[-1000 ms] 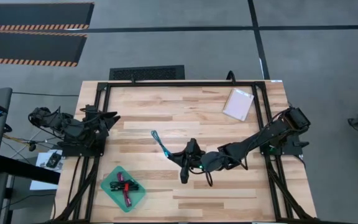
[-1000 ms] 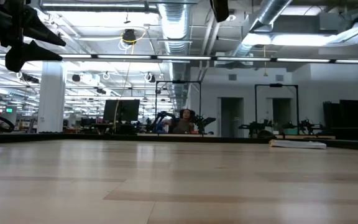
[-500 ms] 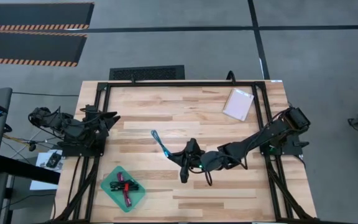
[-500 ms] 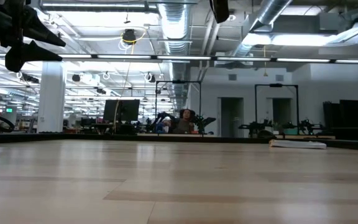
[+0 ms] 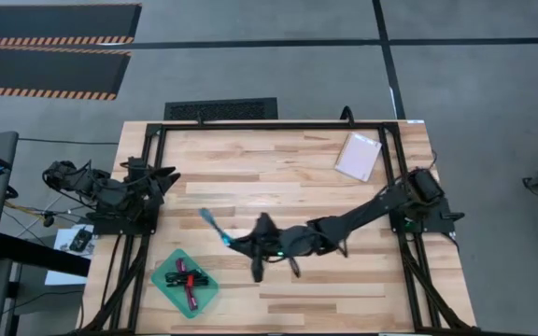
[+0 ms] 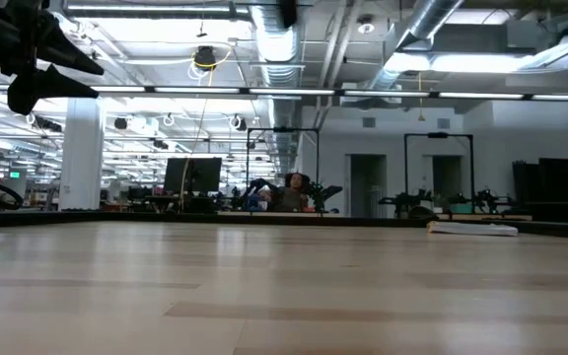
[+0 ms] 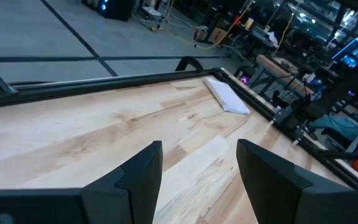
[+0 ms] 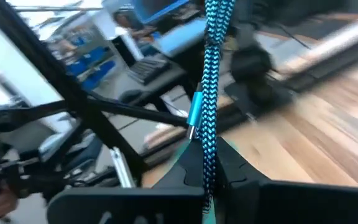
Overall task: Pick and place USB-C Cables
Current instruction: Put the blue USB cable into the green bin, then return to Home Position
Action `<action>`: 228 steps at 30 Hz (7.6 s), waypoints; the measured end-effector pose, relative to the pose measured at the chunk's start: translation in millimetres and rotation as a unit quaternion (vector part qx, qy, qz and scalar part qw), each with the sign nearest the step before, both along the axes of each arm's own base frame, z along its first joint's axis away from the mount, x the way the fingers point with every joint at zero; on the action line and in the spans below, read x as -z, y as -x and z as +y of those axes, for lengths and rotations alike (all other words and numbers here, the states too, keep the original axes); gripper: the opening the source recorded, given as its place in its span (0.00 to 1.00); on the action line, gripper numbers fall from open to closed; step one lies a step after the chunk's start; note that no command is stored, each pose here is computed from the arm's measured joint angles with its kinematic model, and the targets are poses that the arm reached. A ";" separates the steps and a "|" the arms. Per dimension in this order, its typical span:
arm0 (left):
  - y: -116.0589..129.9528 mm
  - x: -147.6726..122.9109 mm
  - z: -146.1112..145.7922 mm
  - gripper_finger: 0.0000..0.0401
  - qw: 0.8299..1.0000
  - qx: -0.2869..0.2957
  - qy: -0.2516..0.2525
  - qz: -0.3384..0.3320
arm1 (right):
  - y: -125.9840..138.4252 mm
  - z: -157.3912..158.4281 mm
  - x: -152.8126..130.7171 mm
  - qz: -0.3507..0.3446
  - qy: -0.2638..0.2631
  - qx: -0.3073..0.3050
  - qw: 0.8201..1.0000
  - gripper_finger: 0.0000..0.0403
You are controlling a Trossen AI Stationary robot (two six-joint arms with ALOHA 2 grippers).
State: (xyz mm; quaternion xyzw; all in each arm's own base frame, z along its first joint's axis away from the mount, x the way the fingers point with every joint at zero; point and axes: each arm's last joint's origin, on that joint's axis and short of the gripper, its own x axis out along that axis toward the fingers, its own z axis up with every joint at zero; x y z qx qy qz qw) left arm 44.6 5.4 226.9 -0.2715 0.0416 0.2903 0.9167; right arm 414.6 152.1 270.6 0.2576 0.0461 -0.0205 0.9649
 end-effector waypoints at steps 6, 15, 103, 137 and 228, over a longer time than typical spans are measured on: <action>0.0 -0.5 0.3 0.48 1.000 -0.005 -0.006 -0.001 | -49.1 21.5 -0.3 0.047 0.062 -0.021 0.997 0.03; 0.3 -0.7 0.7 0.48 1.000 -0.011 -0.013 0.002 | -93.5 40.7 28.6 0.101 0.063 -0.029 0.992 0.03; -5.0 -63.0 -21.6 0.48 0.893 0.358 -0.111 -0.250 | -117.6 47.9 59.5 0.153 0.018 -0.021 0.988 0.03; -5.0 -65.0 -17.1 0.48 0.917 0.290 -0.081 -0.260 | -133.2 83.1 104.3 0.125 0.000 -0.066 0.990 0.03; 2.7 -76.1 -19.1 0.48 0.882 0.371 -0.068 -0.281 | 6.8 -5.5 -174.1 0.119 0.306 -0.105 0.939 0.41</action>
